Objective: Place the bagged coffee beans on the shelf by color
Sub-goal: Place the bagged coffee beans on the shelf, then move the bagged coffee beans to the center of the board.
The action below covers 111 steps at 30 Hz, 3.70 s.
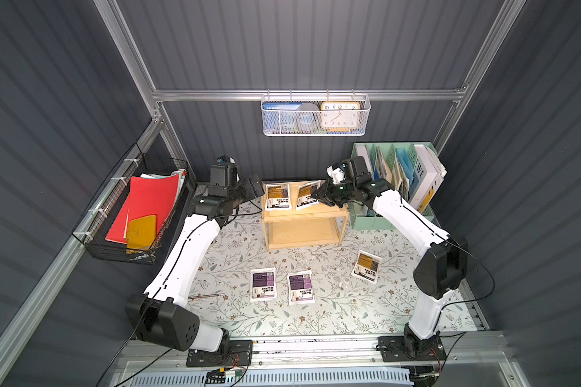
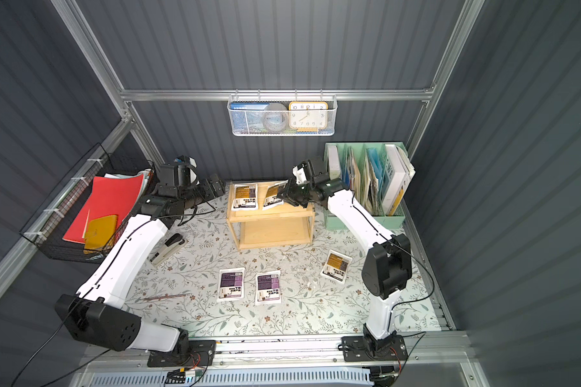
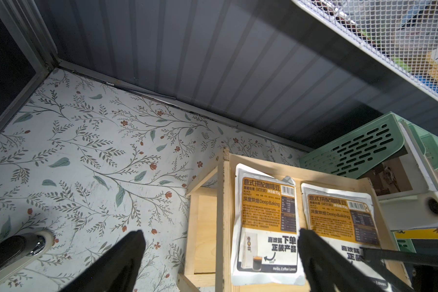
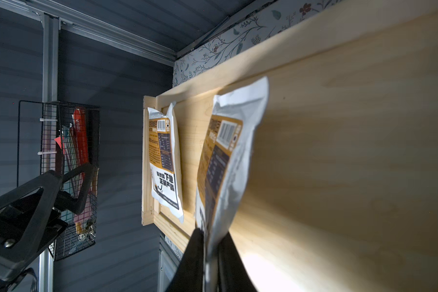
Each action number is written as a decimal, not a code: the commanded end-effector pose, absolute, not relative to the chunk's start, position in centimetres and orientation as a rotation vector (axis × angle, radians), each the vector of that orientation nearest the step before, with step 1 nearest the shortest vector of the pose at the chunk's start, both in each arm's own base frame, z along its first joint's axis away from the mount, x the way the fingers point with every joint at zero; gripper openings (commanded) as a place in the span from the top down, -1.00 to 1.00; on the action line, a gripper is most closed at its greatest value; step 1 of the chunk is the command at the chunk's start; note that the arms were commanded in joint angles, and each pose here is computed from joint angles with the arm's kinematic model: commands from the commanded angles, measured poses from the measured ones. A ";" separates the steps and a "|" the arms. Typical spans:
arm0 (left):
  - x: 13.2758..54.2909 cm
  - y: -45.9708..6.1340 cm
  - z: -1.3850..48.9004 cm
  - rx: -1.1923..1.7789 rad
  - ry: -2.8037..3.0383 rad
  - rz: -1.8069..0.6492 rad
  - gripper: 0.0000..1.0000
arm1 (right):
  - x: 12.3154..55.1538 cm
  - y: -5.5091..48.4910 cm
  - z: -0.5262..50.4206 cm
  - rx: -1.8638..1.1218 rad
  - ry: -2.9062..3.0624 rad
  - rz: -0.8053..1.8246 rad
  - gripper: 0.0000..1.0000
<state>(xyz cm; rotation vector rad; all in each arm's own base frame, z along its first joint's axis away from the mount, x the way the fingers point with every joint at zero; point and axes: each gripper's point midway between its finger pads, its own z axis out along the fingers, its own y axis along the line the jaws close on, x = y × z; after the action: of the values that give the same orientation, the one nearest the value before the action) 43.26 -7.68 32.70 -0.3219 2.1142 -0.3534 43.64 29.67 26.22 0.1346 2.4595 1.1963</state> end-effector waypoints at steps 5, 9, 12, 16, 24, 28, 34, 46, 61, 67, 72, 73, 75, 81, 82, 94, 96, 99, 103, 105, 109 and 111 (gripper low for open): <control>43.1 -7.8 32.4 -0.306 2.115 -0.373 -1.00 | 44.0 29.6 26.8 0.094 2.461 1.134 0.00; 43.0 -7.9 32.3 -0.303 2.116 -0.382 -1.00 | 44.2 28.9 26.2 0.091 2.481 1.044 -0.12; 43.0 -8.0 32.2 -0.301 2.118 -0.383 -1.00 | 44.5 28.4 25.7 0.085 2.498 0.984 -0.13; 43.0 -8.0 32.2 -0.299 2.115 -0.389 -1.00 | 44.7 28.5 25.2 0.069 2.514 0.941 -0.13; 42.9 -8.2 32.0 -0.295 2.119 -0.397 -1.00 | 45.0 29.7 24.3 0.042 2.538 0.939 0.01; 42.8 -8.2 31.8 -0.293 2.122 -0.399 -1.00 | 45.1 30.2 24.5 0.035 2.535 0.947 0.03; 42.8 -8.3 31.7 -0.289 2.124 -0.405 -1.00 | 45.2 30.6 24.7 0.032 2.528 0.958 0.03; 42.7 -8.3 32.0 -0.272 2.116 -0.399 -1.00 | 43.8 29.0 28.7 0.012 2.444 0.927 -0.40; 38.9 -8.7 31.6 -0.182 2.118 -0.390 -1.00 | 35.8 20.1 28.1 0.287 2.361 1.009 -0.44; 36.1 -13.3 29.7 -0.108 2.138 -0.410 -1.00 | 31.4 12.7 21.3 0.564 2.403 0.929 -0.44; 34.2 -17.0 26.3 -0.090 2.168 -0.507 -1.00 | 28.8 7.9 14.8 0.795 2.444 0.825 -0.45; 33.8 -17.5 25.8 -0.086 2.172 -0.515 -1.00 | 28.5 7.2 13.8 0.833 2.451 0.807 -0.45; 33.0 -18.5 24.6 -0.075 2.181 -0.519 -1.00 | 27.9 5.9 11.8 0.896 2.468 0.753 -0.44; 30.7 -21.4 21.0 -0.011 2.223 -0.527 -1.00 | 27.1 3.8 7.8 0.990 2.558 0.603 -0.46; 30.5 -21.7 20.6 -0.002 2.224 -0.529 -1.00 | 27.1 3.6 7.4 0.994 2.573 0.590 -0.46; 29.4 -23.6 18.8 0.053 2.247 -0.551 -1.00 | 28.3 3.5 3.1 0.980 2.706 0.534 -0.46; 29.3 -23.9 18.5 0.063 2.253 -0.555 -1.00 | 28.7 3.7 2.9 0.963 2.711 0.544 -0.46; 29.3 -24.3 18.3 0.070 2.258 -0.562 -1.00 | 29.0 4.2 2.4 0.935 2.733 0.562 -0.46; 29.3 -24.7 17.8 0.087 2.270 -0.567 -1.00 | 29.2 5.8 2.0 0.866 2.778 0.572 -0.45; 29.3 -24.9 17.6 0.092 2.276 -0.569 -1.00 | 29.3 6.8 1.8 0.825 2.800 0.570 -0.45; 29.2 -25.0 17.1 0.101 2.290 -0.566 -1.00 | 29.1 9.2 1.3 0.746 2.843 0.566 -0.43; 29.2 -25.1 17.1 0.100 2.289 -0.568 -1.00 | 28.9 10.4 1.0 0.709 2.861 0.565 -0.43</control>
<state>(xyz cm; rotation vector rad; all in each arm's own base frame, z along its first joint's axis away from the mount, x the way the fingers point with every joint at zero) 29.42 -24.70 17.68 0.0941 2.2766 -0.5535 30.34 9.42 2.68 0.7159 2.7830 0.6073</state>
